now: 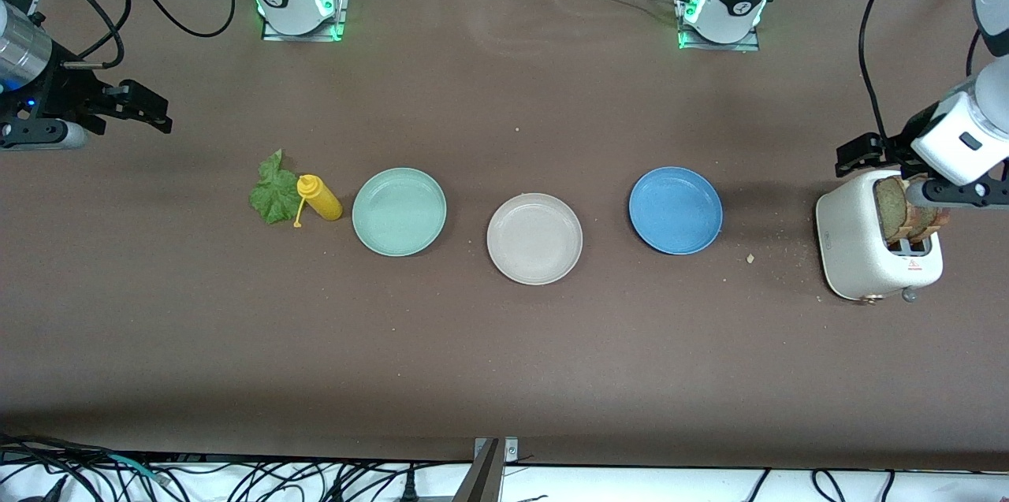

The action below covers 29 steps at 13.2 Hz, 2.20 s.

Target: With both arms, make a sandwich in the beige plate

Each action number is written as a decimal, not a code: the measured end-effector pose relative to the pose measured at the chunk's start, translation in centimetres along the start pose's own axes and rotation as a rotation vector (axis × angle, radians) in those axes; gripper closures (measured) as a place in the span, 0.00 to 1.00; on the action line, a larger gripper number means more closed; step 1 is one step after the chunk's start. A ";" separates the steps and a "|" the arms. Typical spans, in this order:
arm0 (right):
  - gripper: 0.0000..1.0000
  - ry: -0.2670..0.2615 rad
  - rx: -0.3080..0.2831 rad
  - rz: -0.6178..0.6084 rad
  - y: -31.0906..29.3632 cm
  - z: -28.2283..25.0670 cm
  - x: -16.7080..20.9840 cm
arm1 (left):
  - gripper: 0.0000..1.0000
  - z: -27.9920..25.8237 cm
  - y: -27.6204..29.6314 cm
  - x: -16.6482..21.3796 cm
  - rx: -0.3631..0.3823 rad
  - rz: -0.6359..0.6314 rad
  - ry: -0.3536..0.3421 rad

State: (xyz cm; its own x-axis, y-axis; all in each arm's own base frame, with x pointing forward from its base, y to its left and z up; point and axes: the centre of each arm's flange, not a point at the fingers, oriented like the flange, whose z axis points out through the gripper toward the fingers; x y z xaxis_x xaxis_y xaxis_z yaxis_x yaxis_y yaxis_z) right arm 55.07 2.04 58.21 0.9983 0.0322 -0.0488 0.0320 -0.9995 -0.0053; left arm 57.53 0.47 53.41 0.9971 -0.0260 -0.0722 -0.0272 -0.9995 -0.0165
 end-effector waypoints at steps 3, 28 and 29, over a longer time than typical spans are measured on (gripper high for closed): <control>0.00 0.000 0.000 0.000 0.0 0.0 0.0 | 0.00 1.0 0.3 -2.1 0.010 0.000 0.009; 0.00 0.000 0.000 0.000 0.0 0.0 0.0 | 0.00 -3.2 -0.2 -2.4 0.007 -0.009 -0.009; 0.00 0.000 0.000 0.000 0.0 0.0 0.0 | 0.00 -3.2 -0.3 -2.4 0.007 -0.010 -0.008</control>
State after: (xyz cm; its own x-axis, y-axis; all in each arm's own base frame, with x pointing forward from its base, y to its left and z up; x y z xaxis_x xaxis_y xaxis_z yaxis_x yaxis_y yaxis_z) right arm 55.07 2.04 58.21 0.9983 0.0322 -0.0492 0.0320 -0.9995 -0.0053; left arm 55.42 0.74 56.79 0.9966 -0.0157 -0.0803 -0.0177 -0.9995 -0.0245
